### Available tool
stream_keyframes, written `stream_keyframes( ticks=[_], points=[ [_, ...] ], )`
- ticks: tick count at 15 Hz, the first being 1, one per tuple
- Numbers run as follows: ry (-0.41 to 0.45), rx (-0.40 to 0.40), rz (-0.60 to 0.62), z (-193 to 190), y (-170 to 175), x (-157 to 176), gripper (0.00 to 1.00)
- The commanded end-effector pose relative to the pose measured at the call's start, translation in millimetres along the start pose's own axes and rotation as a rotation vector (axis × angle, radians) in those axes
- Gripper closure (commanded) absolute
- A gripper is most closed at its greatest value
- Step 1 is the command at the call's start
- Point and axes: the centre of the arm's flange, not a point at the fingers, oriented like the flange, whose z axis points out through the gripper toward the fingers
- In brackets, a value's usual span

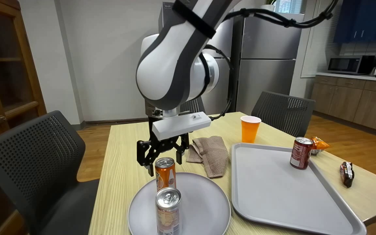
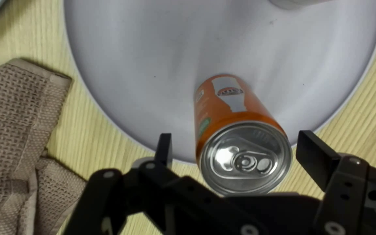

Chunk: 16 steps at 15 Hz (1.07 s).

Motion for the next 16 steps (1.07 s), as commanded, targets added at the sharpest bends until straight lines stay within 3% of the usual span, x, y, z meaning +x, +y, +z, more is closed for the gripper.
stream_keyframes(
  ticks=[1, 6, 16],
  points=[
    [-0.017, -0.011, -0.004, -4, -1, -2, 0.27],
    [0.006, -0.004, -0.003, -16, 0, -3, 0.62],
    [0.104, 0.003, 0.067, -80, 36, -11, 0.62]
  ],
)
